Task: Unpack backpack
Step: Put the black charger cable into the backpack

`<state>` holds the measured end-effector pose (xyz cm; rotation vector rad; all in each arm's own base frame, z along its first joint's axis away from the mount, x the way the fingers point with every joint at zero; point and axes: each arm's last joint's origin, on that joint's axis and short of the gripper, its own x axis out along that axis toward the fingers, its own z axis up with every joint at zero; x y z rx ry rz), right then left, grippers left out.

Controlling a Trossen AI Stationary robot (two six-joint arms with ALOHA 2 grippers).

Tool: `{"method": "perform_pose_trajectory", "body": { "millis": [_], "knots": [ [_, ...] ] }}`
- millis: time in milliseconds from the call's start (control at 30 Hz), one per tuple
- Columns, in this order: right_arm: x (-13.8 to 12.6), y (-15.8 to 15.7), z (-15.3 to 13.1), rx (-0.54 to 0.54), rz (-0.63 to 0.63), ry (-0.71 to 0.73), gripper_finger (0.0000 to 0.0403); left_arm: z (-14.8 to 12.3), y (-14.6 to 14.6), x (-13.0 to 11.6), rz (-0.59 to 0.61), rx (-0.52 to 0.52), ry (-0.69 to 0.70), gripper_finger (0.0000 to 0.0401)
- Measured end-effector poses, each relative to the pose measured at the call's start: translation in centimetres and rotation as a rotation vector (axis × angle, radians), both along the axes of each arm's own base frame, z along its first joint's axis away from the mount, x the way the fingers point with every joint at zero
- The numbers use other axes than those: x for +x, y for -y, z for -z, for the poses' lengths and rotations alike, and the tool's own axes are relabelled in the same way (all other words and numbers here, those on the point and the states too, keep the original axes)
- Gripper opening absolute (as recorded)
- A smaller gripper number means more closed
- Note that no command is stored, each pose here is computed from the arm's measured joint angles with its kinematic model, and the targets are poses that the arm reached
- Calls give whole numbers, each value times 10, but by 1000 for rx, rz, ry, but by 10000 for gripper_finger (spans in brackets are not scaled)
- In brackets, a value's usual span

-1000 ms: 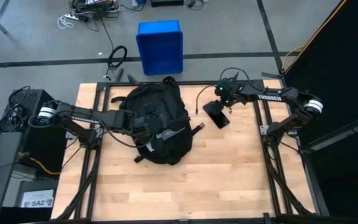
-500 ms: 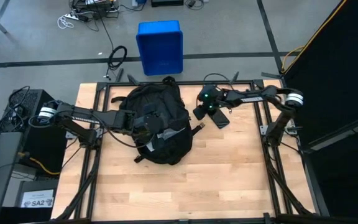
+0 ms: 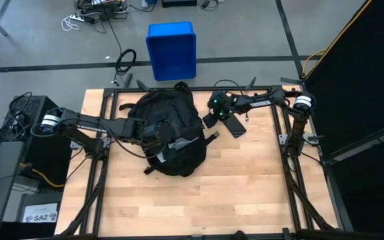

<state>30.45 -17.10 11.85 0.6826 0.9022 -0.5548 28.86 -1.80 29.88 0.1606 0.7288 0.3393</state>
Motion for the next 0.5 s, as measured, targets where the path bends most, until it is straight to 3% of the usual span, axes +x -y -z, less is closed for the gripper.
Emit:
{"method": "perform_pose_trajectory", "body": {
  "millis": [200, 333, 500],
  "knots": [
    [-2, 4, 1, -13, -23, 5, 74, 0, 0, 0, 0, 0, -1, 0],
    [-1, 4, -2, -63, -78, 12, 14, 0, 0, 0, 0, 0, -2, 0],
    [-5, -5, -22, -154, -93, -30, 7, 2, 0, -2, 0, 2, -28, 0]
  ]
}}
